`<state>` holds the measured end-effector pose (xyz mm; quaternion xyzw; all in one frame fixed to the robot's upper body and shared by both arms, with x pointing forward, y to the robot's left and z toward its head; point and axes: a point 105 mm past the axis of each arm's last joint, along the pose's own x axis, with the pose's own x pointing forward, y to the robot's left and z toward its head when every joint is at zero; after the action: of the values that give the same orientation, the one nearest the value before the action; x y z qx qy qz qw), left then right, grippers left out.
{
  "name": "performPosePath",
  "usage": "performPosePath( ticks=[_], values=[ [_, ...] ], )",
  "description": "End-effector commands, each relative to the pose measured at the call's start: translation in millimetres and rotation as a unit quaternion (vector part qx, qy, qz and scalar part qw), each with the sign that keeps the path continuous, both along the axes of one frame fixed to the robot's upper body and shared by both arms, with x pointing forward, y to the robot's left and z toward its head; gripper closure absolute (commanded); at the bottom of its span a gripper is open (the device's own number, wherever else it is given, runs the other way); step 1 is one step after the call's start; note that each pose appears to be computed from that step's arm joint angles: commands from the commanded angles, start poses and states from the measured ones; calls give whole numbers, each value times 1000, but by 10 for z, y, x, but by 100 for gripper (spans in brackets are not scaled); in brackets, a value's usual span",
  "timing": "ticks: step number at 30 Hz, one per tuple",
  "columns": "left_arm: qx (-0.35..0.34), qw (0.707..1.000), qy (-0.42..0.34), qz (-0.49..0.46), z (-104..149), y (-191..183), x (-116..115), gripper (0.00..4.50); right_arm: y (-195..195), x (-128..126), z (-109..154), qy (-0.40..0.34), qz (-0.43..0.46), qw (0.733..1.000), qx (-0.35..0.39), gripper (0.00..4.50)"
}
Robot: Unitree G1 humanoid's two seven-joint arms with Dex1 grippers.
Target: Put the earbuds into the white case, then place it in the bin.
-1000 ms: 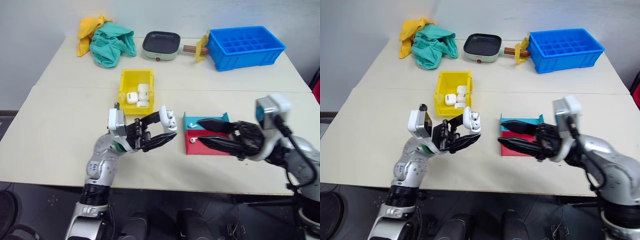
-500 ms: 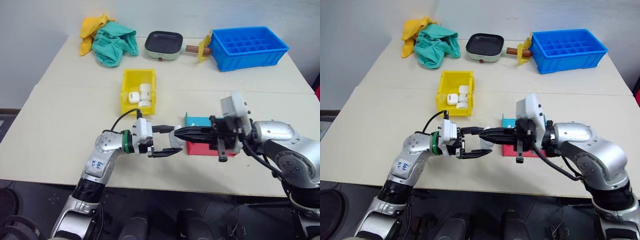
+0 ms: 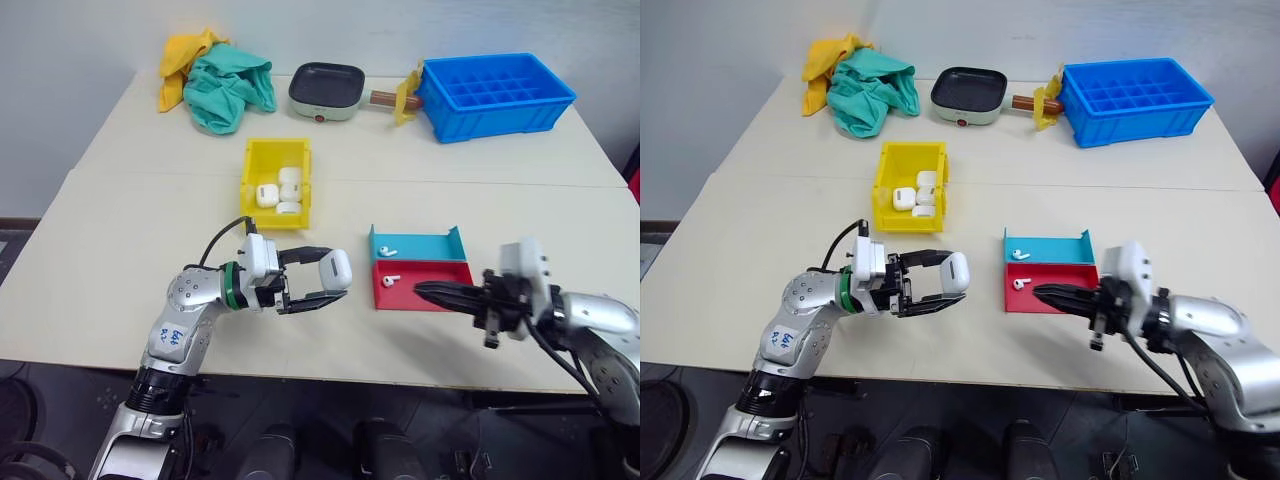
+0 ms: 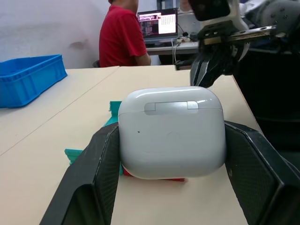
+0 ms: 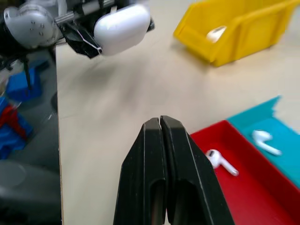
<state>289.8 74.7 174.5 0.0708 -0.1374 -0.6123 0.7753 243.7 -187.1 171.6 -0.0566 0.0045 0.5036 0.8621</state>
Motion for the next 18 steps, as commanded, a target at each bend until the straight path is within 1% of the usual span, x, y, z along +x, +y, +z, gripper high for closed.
performPosePath(
  ticks=[1, 3, 4, 5, 6, 7, 9, 11, 12, 13, 15, 18],
  values=[
    [-46, 996, -7, 72, 279, 188, 157, 170, -165, -118, 273, -80, -54, 994, 49, 388],
    [-50, 981, 1, 187, 363, 370, 442, 170, -198, -182, 381, -135, -89, 984, 73, 320],
    [-73, 971, 7, 229, 454, 457, 566, 170, -203, -215, 401, -156, -109, 978, 80, 283],
    [-87, 965, 8, 246, 539, 499, 640, 170, -194, -245, 416, -175, -127, 973, 86, 237],
    [-96, 963, 4, 252, 615, 508, 702, 170, -182, -257, 454, -196, -144, 966, 92, 215],
    [-98, 962, 3, 255, 673, 501, 768, 170, -163, -266, 486, -209, -157, 960, 99, 181],
    [-88, 957, 5, 278, 707, 506, 935, 170, -143, -268, 535, -236, -173, 952, 94, 115],
    [-74, 949, 7, 308, 708, 543, 1112, 170, -125, -262, 529, -235, -176, 951, 94, 38],
    [-78, 941, 2, 329, 747, 589, 1227, 170, -107, -265, 510, -232, -171, 953, 92, 3],
    [-82, 936, -2, 344, 775, 622, 1303, 170, -92, -266, 496, -231, -167, 954, 90, 3],
    [-74, 931, 4, 358, 745, 649, 1442, 170, -90, -265, 463, -233, -166, 955, 78, 3],
    [-58, 927, 18, 370, 670, 674, 1572, 170, -104, -250, 437, -234, -170, 954, 72, 3]
  ],
)
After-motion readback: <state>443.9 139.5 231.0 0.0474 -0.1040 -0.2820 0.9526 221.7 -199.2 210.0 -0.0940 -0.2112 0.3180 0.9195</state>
